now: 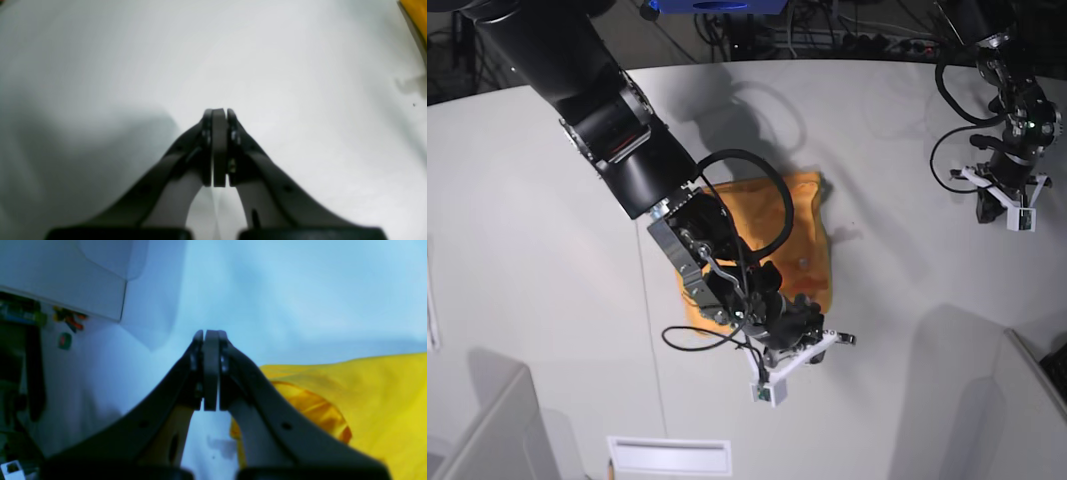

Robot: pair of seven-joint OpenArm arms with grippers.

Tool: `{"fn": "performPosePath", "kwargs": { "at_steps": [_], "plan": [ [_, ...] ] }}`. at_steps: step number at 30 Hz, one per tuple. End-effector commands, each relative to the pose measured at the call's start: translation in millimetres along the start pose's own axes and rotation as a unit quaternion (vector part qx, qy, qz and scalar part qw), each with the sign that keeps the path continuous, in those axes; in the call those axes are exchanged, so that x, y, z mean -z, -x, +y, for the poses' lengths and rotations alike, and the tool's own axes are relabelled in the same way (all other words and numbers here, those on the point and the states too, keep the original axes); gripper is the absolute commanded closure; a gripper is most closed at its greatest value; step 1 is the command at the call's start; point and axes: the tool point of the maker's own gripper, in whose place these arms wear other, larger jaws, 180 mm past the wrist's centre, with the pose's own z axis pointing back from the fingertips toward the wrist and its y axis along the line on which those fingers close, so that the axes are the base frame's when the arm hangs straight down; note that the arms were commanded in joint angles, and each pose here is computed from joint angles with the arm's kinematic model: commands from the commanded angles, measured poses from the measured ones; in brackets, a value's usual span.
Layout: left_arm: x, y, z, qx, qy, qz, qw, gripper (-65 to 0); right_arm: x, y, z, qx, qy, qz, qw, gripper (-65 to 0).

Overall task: Fold the T-shirt properly
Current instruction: 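Press and smooth the folded shirt with the right gripper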

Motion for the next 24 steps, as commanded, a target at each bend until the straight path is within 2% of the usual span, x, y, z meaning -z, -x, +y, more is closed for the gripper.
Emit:
{"fn": "performPosePath", "kwargs": {
  "at_steps": [1,3,6,12,15,21,24],
  "plan": [
    [-3.1,-18.7,5.0,0.008,-0.004,-0.028,1.0,0.0,-6.7,-24.8,16.5,-0.017,-0.016,-0.015,0.9996,0.0],
    [-3.2,-20.4,4.8,0.009,-0.004,-0.03,1.0,0.0,-14.5,-17.5,-0.9,-0.029,0.015,0.012,0.9994,0.0],
    [-3.7,-16.7,8.2,0.006,-0.007,-0.025,1.0,0.0,-27.3,-1.5,-23.2,-0.043,0.054,0.024,0.9973,0.0],
    [-3.9,-18.2,6.5,0.007,-0.006,-0.027,1.0,0.0,-38.4,20.4,-43.8,-0.08,0.092,0.053,0.9911,0.0],
    [-3.3,-19.5,4.4,0.008,-0.003,-0.029,1.0,0.0,-37.3,29.7,-47.6,-0.084,0.1,0.058,0.9897,0.0],
    [-3.5,-17.8,3.9,0.008,-0.003,-0.027,1.0,0.0,-21.2,56.0,-30.6,-0.068,0.09,0.084,0.9901,0.0],
    [-3.7,-18.3,3.8,0.008,-0.003,-0.028,1.0,0.0,-2.6,51.0,-37.2,-0.09,0.087,0.059,0.9904,0.0]
  ]
}}
